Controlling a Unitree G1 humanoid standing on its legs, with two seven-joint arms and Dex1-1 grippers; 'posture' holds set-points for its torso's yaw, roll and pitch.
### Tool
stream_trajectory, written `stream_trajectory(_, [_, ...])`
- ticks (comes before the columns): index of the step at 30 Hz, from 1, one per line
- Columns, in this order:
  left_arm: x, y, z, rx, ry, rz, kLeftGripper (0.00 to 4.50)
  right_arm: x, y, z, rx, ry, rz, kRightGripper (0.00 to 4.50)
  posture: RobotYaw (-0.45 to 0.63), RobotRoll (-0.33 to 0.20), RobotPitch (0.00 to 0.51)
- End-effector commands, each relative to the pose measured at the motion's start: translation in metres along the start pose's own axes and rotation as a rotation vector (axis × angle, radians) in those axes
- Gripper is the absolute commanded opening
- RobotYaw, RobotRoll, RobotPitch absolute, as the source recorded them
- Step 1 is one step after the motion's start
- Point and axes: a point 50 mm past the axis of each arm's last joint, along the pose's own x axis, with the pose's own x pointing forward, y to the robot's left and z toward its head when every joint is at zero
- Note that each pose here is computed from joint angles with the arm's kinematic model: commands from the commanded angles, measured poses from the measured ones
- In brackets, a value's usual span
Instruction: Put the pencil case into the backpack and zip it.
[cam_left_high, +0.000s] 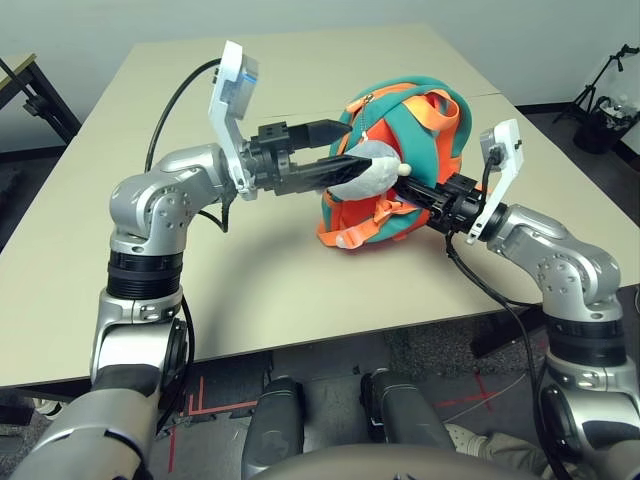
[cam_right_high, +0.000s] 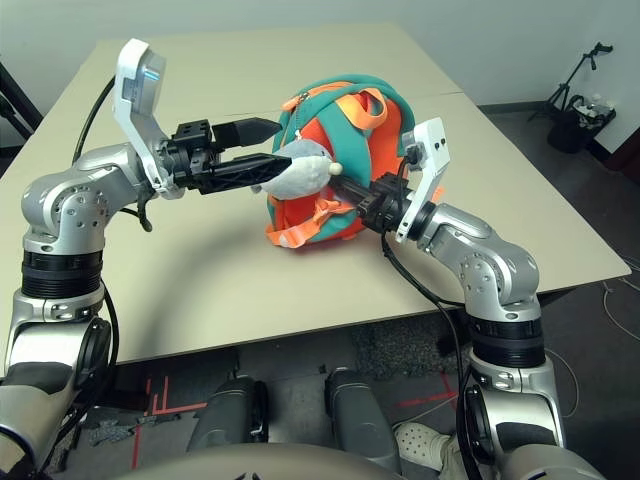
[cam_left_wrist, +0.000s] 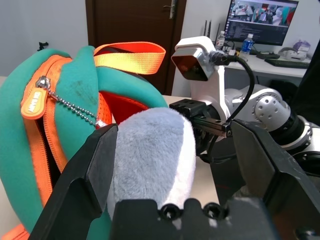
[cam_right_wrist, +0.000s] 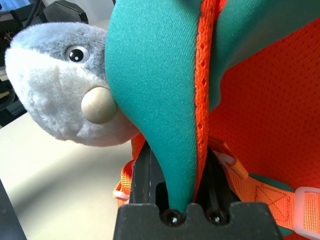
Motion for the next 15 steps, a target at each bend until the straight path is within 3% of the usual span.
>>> stream_trajectory(1, [0.003, -0.001, -0.005, 0.01, 0.018, 0.004, 4.5, 0.004, 0.004, 0.003, -0.017, -0.011, 0.037, 0.1, -0.05, 0.0, 0.051])
stream_trajectory(15, [0.013, 0.006, -0.031, 0.022, 0.06, 0.051, 4.5, 0.006, 0.008, 0.004, -0.021, -0.015, 0.052, 0.1, -0.05, 0.0, 0.044])
